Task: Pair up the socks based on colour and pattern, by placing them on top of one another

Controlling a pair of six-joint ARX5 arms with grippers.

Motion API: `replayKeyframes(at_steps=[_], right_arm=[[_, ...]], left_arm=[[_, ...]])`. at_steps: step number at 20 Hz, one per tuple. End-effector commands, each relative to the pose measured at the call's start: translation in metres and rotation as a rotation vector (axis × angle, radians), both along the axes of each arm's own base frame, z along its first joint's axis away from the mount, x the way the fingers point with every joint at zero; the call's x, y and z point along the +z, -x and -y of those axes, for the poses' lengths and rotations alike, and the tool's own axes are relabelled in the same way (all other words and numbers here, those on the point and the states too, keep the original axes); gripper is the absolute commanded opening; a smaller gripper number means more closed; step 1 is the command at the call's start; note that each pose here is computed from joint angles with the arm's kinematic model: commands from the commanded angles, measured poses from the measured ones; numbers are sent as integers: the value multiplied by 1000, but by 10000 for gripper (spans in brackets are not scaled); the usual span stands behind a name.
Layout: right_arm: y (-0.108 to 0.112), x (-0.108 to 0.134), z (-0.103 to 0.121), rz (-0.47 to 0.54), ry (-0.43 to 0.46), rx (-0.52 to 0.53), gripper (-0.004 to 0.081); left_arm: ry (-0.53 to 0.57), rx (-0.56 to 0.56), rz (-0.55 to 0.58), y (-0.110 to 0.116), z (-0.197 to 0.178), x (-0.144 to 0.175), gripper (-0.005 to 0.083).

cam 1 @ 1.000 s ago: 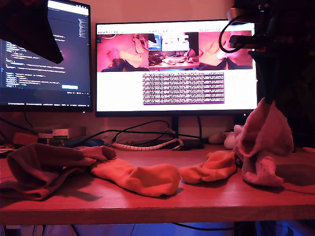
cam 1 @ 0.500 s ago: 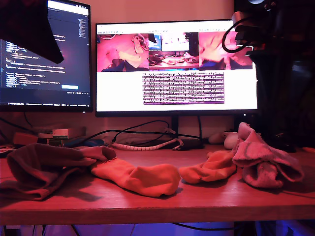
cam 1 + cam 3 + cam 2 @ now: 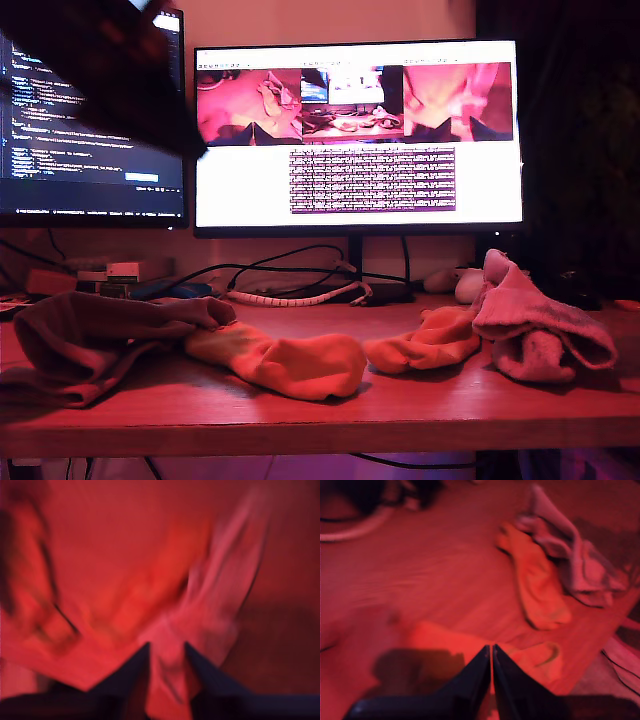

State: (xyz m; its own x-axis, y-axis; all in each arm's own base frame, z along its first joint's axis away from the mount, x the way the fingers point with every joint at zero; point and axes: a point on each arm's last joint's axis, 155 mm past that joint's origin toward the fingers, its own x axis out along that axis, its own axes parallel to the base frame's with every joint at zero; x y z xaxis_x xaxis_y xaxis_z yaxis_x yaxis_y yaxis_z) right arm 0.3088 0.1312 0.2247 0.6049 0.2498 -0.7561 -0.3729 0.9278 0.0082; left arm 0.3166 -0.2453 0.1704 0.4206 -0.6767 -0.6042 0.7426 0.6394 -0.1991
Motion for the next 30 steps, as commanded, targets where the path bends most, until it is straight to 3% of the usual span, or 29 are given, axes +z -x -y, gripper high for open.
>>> replayKeyframes(at_steps=[1,7,12,15,17,21,25,26,28,30], right_arm=[[4,12,0,41,0,22,-10],[31,78,13,306,-70,50,-10],[67,102,33,489,-123,31,-10],[84,86,40,524,-138,29,-10],[90,62,43,495,-130,29,-10],[88,13,41,409,-103,35,-10],[83,-14,38,375,-90,37,-10],[83,-14,38,374,-89,38,-10],[83,-13,38,382,-88,39,-10],[83,-12,38,382,-88,40,-10]], left_arm=[[-14,-74,16,3,19,-18,-19],[-17,-171,34,-2,65,-58,-19],[7,-188,40,-5,85,-65,-19],[21,-177,4,-6,96,-67,-19],[17,-180,-22,-4,101,-70,-19],[0,-171,-107,0,111,-81,-19],[-24,-123,-211,-3,119,-100,7],[-34,-109,-233,-4,120,-104,75],[-69,-71,-273,-9,118,-114,323],[-114,-33,-300,-14,114,-122,395]])
